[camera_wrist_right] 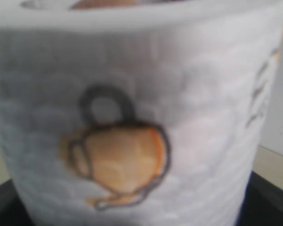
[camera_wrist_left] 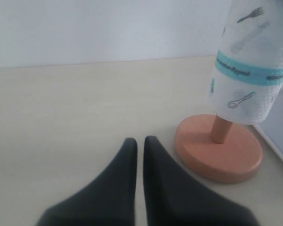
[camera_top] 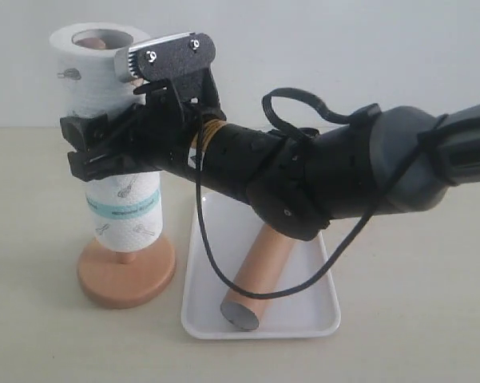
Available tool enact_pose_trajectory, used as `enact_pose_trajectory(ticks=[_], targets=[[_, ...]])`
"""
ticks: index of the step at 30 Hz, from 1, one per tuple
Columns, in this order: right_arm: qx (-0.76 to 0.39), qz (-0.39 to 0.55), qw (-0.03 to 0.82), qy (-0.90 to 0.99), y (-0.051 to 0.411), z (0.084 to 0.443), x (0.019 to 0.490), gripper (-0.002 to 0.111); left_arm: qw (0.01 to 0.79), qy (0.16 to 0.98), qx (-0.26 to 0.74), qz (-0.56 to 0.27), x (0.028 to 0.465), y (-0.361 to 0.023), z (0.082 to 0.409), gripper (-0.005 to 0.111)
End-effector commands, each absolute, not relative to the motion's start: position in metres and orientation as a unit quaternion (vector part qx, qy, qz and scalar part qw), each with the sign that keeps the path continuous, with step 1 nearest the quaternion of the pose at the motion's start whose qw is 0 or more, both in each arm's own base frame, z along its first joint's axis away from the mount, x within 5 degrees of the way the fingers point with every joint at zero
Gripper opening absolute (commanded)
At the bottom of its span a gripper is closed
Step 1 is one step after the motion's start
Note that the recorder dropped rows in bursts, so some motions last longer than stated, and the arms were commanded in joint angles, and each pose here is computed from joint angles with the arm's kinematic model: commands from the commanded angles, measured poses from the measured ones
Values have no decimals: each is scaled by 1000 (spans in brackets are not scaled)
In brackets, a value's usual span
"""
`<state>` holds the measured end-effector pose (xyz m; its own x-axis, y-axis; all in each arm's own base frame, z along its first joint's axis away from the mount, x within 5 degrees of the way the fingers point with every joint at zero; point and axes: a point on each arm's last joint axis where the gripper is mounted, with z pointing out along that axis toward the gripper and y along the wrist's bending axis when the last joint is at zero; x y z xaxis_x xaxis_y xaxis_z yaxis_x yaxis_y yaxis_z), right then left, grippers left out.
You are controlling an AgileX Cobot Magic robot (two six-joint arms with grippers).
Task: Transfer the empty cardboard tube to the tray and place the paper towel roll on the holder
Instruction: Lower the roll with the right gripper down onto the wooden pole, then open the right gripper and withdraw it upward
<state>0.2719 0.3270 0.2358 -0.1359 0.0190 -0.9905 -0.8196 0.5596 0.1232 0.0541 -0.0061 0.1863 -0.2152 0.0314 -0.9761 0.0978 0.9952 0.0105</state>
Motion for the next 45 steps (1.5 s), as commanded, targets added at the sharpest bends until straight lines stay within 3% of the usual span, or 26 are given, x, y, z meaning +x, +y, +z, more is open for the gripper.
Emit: enact_pose_trajectory(ticks=[1, 14, 18, 20, 26, 29, 34, 45], targets=[[-301, 360, 584, 663, 329, 220, 275, 0, 625, 779, 40, -28, 54, -6, 186, 4], [-311, 344, 564, 683, 331, 201, 278, 0, 625, 779, 40, -28, 54, -6, 186, 4], [-317, 326, 544, 705, 330, 195, 278, 5, 625, 779, 40, -28, 54, -6, 186, 4], [-323, 320, 537, 711, 329, 193, 278, 16, 625, 779, 40, -28, 54, -6, 186, 4], [-322, 320, 535, 713, 329, 193, 278, 83, 625, 779, 40, -28, 54, -6, 186, 4], [-338, 317, 535, 706, 330, 193, 276, 105, 625, 779, 40, -28, 54, -6, 186, 4], [-353, 316, 540, 696, 330, 199, 274, 105, 625, 779, 40, -28, 54, -6, 186, 4], [-319, 308, 531, 722, 309, 258, 262, 105, 625, 779, 40, -28, 54, -6, 186, 4]])
